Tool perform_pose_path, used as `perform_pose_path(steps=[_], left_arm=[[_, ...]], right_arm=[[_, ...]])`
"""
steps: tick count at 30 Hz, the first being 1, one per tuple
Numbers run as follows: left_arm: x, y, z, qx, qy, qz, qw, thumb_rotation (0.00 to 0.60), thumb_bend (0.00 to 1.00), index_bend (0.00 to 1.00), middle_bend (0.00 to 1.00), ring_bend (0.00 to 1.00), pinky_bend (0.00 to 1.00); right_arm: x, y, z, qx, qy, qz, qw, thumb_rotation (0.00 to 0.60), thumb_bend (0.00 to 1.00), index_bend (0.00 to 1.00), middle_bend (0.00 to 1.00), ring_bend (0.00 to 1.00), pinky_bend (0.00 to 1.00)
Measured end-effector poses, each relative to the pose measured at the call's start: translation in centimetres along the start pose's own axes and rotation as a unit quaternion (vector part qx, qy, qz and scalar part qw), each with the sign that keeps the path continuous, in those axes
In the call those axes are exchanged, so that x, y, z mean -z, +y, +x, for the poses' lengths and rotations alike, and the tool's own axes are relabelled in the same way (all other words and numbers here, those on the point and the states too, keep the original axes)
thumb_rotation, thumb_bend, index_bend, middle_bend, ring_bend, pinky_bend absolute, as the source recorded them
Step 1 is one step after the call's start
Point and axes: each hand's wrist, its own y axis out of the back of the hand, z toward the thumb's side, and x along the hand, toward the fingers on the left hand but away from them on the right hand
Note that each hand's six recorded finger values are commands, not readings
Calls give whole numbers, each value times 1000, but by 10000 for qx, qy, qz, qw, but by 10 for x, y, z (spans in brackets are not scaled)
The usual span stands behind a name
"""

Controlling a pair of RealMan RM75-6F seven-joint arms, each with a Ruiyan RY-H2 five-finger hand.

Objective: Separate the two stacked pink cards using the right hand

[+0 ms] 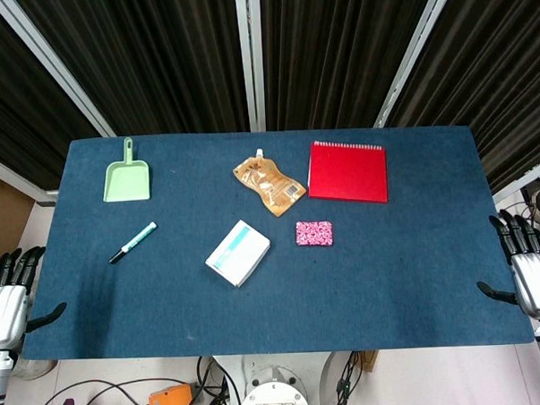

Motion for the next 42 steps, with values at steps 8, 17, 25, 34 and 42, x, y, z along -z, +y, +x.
perform_pose_path(steps=[8, 17, 25, 34, 42], left_arm=[[-4, 4, 4, -50, -62, 45, 10000, 600, 100, 62, 86, 0, 0], [-8, 4, 5, -81, -149, 72, 9998, 600, 100, 62, 86, 0, 0], [-7, -2, 4, -12, -144, 73, 9999, 600, 100, 61, 86, 0, 0], [-5, -7, 4, 48, -150, 73, 9998, 600, 100, 62, 86, 0, 0], [-1, -13, 3, 137, -98, 57, 9998, 600, 100, 62, 86, 0, 0]], right_arm=[[-30, -4, -19, -117, 272, -97, 9995, 600, 0, 15, 48, 252, 558], [-114, -31, -75, -559, 939, 412, 9932, 600, 0, 68, 71, 550, 736], [-190, -82, -111, -1196, 1135, 575, 9846, 600, 64, 172, 71, 624, 807], [-249, -129, -135, -1803, 1012, 671, 9761, 600, 186, 188, 71, 594, 816], [-270, -138, -153, -1952, 901, 781, 9735, 600, 185, 227, 72, 603, 839]])
